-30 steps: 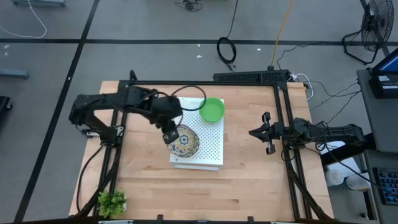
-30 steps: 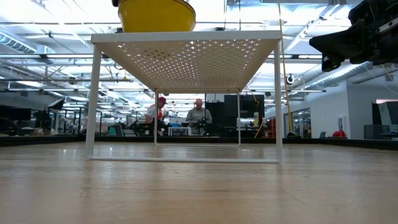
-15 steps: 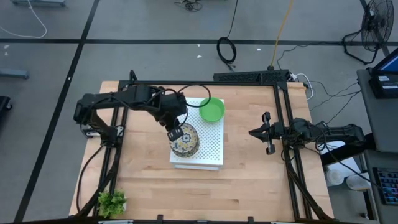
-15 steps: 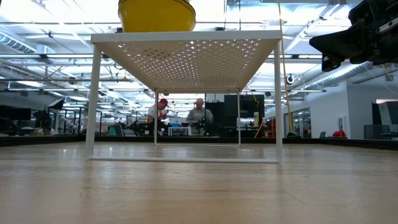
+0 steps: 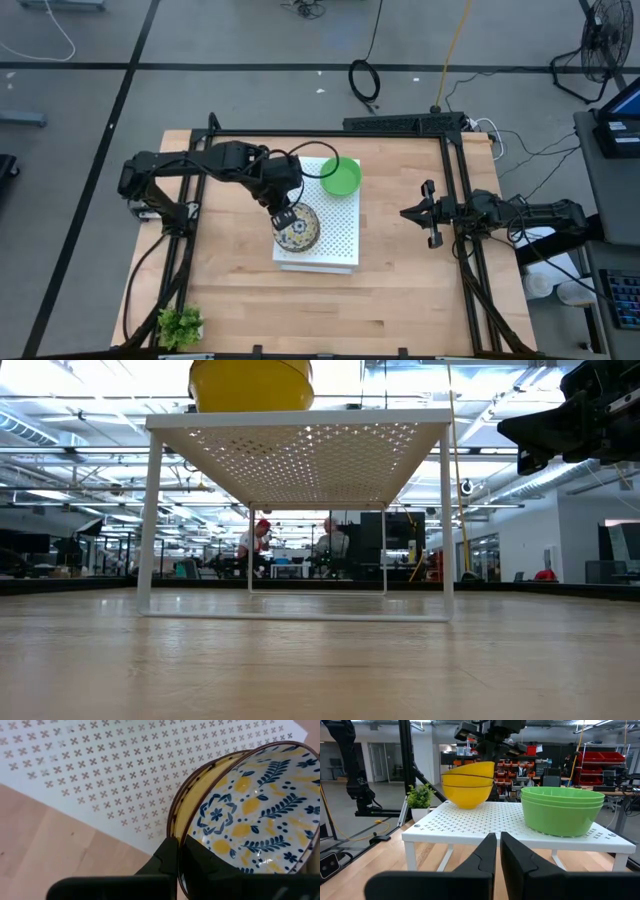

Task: Pick & Place Mini bowls
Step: Stack the yellow patterned bowl on the yellow patterned bowl on the shelf

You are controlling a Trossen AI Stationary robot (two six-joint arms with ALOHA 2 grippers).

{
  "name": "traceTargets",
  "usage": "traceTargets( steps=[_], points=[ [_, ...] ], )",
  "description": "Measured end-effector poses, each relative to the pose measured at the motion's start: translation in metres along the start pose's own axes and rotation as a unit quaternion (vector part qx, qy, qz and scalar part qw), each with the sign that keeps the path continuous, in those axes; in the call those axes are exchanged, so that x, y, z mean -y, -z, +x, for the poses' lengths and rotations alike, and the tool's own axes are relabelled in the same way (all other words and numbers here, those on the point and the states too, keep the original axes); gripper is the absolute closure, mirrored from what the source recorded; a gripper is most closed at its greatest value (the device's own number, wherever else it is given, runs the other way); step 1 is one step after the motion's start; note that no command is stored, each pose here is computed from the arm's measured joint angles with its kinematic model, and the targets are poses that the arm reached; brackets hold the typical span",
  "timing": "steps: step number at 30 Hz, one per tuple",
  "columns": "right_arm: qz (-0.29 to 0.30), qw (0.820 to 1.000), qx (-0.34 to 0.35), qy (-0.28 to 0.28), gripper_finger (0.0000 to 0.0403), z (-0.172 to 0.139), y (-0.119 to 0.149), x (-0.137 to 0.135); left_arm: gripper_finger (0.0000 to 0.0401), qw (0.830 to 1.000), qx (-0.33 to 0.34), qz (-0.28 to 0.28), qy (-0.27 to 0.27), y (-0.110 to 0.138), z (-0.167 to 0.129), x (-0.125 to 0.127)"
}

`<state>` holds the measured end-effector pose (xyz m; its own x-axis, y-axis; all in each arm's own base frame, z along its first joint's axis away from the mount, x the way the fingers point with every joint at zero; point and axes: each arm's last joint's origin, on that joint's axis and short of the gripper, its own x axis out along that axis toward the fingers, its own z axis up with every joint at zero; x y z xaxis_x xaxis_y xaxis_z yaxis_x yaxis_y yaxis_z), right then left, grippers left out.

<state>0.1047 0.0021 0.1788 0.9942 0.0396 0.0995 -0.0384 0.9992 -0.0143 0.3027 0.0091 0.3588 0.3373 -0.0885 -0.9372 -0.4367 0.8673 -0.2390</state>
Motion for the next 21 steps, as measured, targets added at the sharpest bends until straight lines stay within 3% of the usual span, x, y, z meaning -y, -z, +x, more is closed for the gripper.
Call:
traceTargets(
  steps=[10,17,21],
  points=[
    [0.000,1.000,0.000,0.000,0.0387,0.0000,0.0000,0.0000,0.0368,0.999,-0.005,0.013,0.049,-0.0016,0.0014,0.0049],
    [0.000,1.000,0.000,0.000,0.0387,0.0000,0.0000,0.0000,0.0383,0.999,-0.006,0.004,0.051,-0.0019,0.0013,0.0048],
    [0.000,1.000,0.000,0.000,0.0387,0.0000,0.0000,0.0000,0.0369,0.999,-0.001,0.004,0.044,-0.0024,0.0013,0.0039]
  ],
)
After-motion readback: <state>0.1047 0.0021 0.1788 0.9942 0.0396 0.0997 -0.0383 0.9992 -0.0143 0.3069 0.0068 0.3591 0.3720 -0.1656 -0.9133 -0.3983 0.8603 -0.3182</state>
